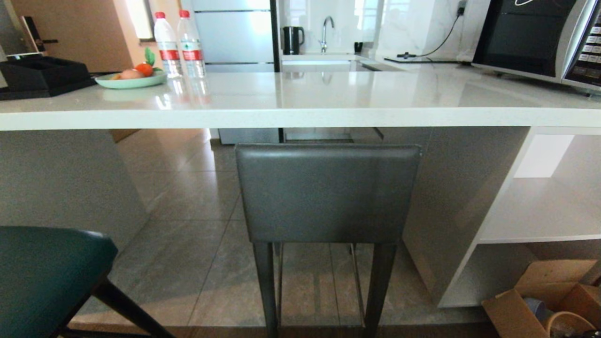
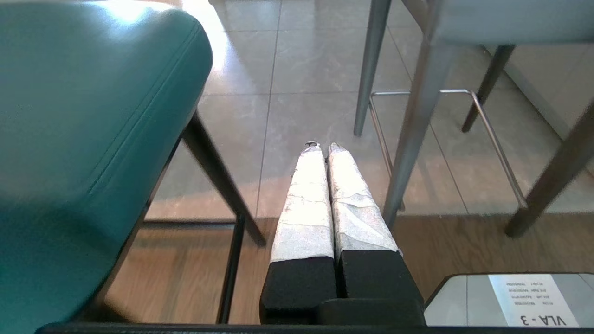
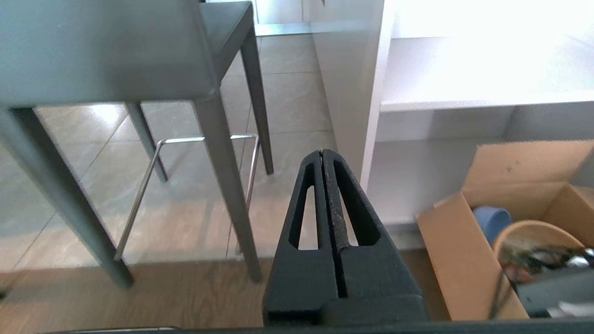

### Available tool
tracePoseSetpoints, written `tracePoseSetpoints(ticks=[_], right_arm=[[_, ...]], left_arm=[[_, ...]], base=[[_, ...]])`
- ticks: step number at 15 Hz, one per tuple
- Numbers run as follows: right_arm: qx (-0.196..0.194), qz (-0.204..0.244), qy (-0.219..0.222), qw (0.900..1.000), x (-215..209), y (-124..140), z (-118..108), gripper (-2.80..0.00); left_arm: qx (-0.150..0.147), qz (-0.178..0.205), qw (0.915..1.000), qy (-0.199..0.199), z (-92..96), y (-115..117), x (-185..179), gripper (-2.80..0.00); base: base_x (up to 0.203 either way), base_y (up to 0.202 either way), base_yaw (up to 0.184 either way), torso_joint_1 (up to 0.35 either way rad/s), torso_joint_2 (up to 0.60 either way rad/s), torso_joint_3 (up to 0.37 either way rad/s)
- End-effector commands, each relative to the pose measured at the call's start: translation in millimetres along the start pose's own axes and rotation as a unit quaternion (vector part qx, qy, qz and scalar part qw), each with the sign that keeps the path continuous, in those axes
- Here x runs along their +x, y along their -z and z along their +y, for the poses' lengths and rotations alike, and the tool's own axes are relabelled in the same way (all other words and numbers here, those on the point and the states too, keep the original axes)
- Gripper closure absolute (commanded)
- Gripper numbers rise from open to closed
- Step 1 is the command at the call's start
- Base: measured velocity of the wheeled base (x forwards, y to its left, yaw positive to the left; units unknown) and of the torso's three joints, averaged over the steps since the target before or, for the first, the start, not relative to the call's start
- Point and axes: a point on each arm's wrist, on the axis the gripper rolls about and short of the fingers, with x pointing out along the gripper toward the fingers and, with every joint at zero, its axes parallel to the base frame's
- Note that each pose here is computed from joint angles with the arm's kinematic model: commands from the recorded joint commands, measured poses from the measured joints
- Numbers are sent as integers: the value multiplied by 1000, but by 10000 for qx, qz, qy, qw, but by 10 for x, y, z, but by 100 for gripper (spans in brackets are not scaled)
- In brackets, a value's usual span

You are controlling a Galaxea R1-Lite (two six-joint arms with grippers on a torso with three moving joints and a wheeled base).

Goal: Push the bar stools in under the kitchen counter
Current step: Pull the gray chair out from under the dining table

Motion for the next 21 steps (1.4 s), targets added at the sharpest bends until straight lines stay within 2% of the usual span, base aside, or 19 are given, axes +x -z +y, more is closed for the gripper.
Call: tracePoseSetpoints(ticks=[1, 8, 17, 21], right_arm=[[-1, 8, -1, 10000, 1, 4, 0, 0], [-1, 8, -1, 10000, 1, 4, 0, 0], [-7, 8, -1, 10000, 1, 4, 0, 0], [-8, 8, -1, 10000, 1, 4, 0, 0]], left_arm=[[3, 8, 10000, 5, 0, 2, 0, 0], [3, 8, 10000, -1, 0, 2, 0, 0], [-9, 7, 10000, 7, 0, 2, 0, 0], [-103, 13, 9999, -123, 5, 2, 0, 0]], base=[[195, 0, 2, 6, -1, 4], [186, 0, 2, 3, 0, 3], [7, 0, 0, 2, 0, 0], [0, 0, 0, 0, 0, 0]])
